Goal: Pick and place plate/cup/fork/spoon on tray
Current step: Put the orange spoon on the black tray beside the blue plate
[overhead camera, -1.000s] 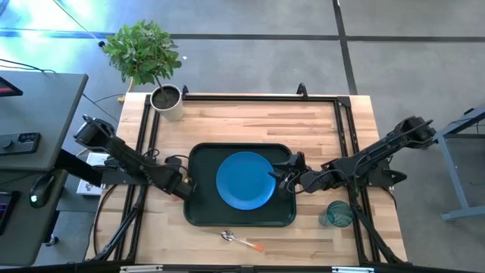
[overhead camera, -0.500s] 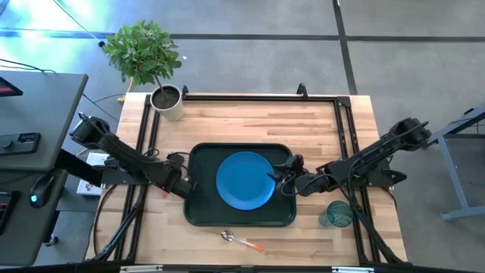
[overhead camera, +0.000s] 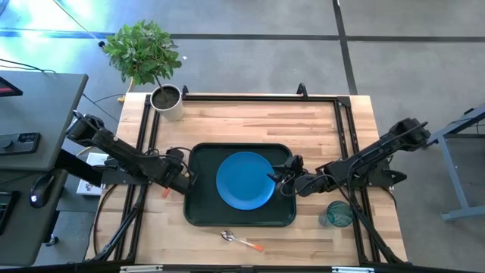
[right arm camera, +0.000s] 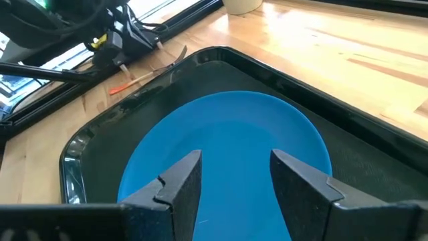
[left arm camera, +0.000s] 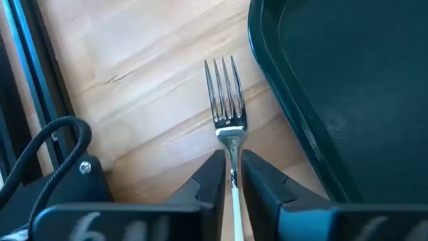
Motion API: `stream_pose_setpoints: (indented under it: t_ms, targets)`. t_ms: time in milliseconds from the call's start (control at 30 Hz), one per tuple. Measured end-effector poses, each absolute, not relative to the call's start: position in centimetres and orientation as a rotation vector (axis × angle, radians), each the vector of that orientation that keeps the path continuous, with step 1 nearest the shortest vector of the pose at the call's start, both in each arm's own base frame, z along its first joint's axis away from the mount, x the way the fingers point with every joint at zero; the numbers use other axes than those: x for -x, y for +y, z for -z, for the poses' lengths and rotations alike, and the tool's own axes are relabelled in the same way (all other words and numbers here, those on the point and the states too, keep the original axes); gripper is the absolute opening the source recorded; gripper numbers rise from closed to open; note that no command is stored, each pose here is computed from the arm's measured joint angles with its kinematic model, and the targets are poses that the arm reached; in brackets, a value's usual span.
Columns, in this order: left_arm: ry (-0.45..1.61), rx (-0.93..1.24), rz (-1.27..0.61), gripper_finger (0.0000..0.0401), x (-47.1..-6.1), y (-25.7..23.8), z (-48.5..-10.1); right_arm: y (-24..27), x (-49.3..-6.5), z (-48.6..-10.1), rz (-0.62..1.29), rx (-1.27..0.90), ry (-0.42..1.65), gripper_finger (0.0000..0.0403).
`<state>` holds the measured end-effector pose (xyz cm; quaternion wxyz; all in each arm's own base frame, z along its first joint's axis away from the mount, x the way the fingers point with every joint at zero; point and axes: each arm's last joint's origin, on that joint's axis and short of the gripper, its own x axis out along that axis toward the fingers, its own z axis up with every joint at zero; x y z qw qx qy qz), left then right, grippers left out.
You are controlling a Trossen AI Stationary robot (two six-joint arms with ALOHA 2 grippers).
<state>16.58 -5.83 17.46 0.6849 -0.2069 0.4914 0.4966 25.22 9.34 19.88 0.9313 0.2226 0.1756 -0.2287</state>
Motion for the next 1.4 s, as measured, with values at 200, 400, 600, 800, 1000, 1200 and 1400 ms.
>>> stream_pose_setpoints:
  t_ms: [200, 400, 600, 800, 1000, 1200, 1400]
  targets:
    - [1.166, 0.497, -1.058, 0.0079, -15.5, -5.6, -14.6, 9.4, -25.2, -19.9, 0.463, -0.458, 0.362, 0.0169]
    - [1.222, 0.481, -0.999, 0.0077, -14.9, -5.4, -13.1, 9.3, -25.2, -19.9, 0.467, -0.457, 0.360, 0.0169]
    - [1.253, 0.443, -0.968, 0.0064, -14.8, -5.4, -13.1, 9.3, -25.2, -19.8, 0.470, -0.443, 0.364, 0.0169]
    - [1.271, 0.400, -0.921, 0.0054, -15.5, -5.7, -14.3, 9.7, -25.4, -19.6, 0.343, -0.458, 0.440, 0.0169]
    - [1.149, 0.273, -0.857, 0.0043, -17.8, -6.3, -18.0, 13.7, -27.3, -18.0, -0.012, -0.336, 0.493, 0.0159]
    - [1.022, 0.222, -0.710, 0.0036, -20.2, -7.3, -20.9, 18.0, -30.8, -16.4, -0.066, -0.203, 0.670, 0.0137]
    - [1.017, 0.211, -0.594, 0.0035, -20.4, -8.8, -20.5, 21.7, -34.3, -15.4, -0.034, -0.073, 0.872, 0.0115]
